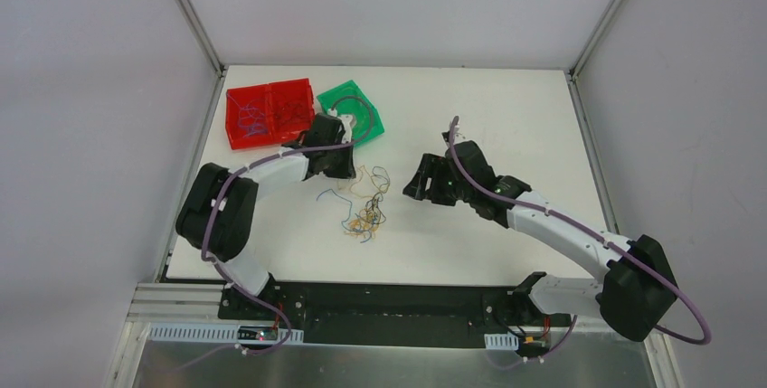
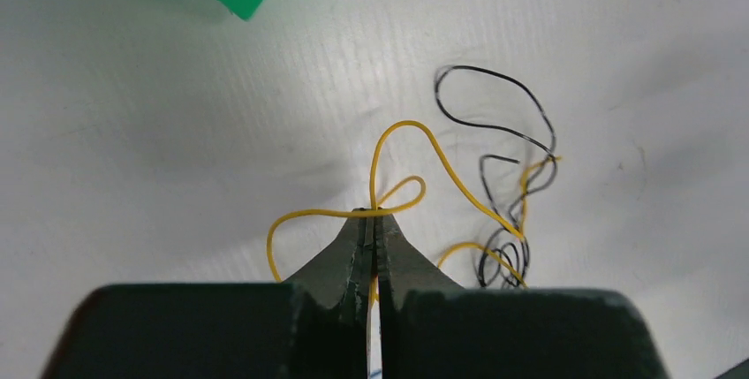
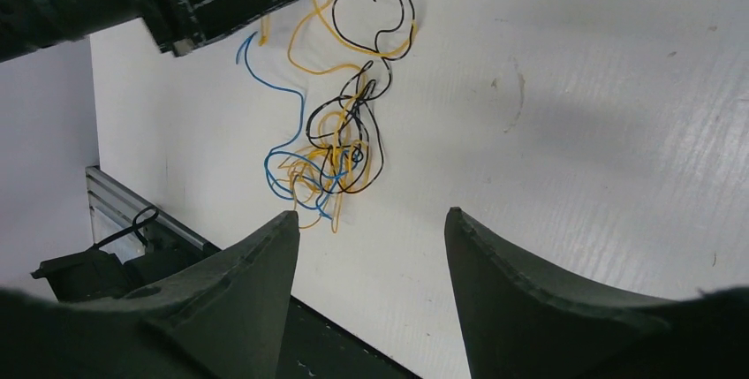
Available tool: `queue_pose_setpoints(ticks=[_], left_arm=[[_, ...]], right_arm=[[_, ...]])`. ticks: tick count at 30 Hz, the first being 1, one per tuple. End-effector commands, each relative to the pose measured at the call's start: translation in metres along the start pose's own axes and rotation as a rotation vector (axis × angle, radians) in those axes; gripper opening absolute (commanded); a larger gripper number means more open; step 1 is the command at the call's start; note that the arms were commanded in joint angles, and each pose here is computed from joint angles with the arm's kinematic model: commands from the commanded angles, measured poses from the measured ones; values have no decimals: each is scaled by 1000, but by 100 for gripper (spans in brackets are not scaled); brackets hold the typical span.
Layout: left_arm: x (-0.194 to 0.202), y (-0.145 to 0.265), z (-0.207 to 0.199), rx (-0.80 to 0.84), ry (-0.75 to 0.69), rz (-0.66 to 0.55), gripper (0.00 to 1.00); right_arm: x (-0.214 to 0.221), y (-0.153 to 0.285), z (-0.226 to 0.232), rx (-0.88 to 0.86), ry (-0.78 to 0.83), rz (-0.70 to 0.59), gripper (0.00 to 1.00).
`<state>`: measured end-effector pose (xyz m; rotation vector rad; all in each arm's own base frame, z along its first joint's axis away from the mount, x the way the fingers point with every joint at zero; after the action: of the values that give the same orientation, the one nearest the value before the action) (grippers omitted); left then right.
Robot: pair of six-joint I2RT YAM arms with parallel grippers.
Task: Untangle the cables
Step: Untie the cable.
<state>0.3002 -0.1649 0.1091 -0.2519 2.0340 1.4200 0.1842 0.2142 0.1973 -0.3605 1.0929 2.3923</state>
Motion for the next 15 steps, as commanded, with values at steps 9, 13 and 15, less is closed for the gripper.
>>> queue_pose_setpoints(ticks=[9, 13, 15], left_arm=[[-24, 119, -78, 225, -261, -313, 0], [-37, 153, -95, 286, -299, -386, 0], [-45, 172, -101, 322, -313, -421, 0]], right_arm=[[-2, 5, -1, -11, -29, -69, 64], [-5, 12, -8, 6, -38, -160, 63], [-6, 16, -11, 6, -32, -187, 63]])
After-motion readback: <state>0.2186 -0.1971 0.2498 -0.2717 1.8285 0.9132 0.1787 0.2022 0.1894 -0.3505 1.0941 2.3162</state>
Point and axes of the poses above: each gripper's point midway between its finger pads, its own y axis back along the fingers, its own z axis along the line the jaws close on, x = y × z, the point moved 9 cm from there along y, back along the fingers, and after that the axes turned 9 degrees about -y, right-handed, at the moved point
